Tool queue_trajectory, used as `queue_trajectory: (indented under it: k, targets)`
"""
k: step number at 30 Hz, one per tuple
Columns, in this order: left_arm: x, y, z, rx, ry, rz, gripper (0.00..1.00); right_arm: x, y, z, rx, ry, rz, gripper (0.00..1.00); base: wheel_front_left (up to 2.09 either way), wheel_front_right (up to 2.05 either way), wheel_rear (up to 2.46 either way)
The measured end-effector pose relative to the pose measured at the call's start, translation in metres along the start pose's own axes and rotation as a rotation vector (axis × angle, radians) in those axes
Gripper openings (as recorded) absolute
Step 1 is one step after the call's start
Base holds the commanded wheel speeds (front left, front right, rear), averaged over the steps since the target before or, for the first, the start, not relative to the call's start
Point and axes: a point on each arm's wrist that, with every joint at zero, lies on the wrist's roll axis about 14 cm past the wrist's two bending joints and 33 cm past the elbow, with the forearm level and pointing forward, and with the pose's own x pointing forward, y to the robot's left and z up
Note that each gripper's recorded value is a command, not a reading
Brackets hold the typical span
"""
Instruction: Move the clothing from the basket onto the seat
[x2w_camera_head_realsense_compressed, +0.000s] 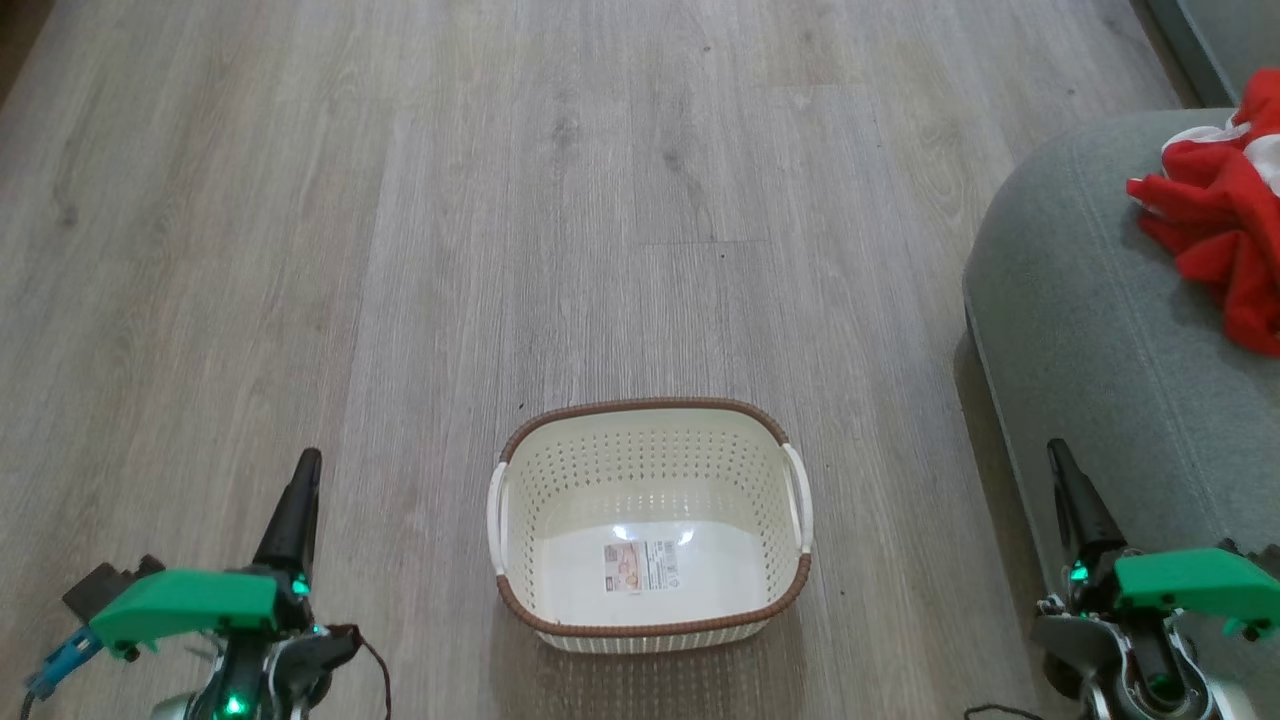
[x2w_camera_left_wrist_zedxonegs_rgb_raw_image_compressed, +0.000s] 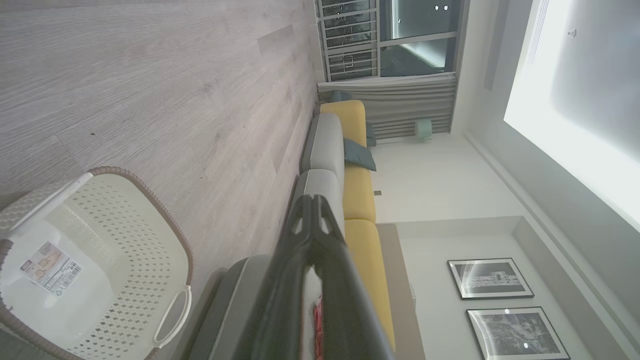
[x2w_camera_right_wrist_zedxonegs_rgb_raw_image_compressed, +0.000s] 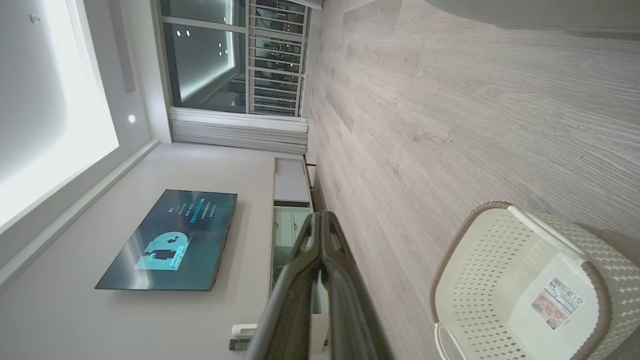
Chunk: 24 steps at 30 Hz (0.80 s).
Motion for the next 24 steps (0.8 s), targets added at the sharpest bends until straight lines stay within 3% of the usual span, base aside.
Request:
queue_trajectory:
  k: [10, 24]
  targets:
    - [0.0008, -0.0075, -0.0005, -0.105, 0.009, -0.03, 0.0, -0.0006, 0.0059, 0.0017, 0.115, 0.004, 0.025, 0.0, 0.0, 0.0, 0.0]
    - [0.0007, -0.0087, 0.0008, -0.106, 0.006, -0.037, 0.0, -0.0005, 0.0063, 0.0017, 0.12, 0.004, 0.027, 0.0, 0.0, 0.0, 0.0]
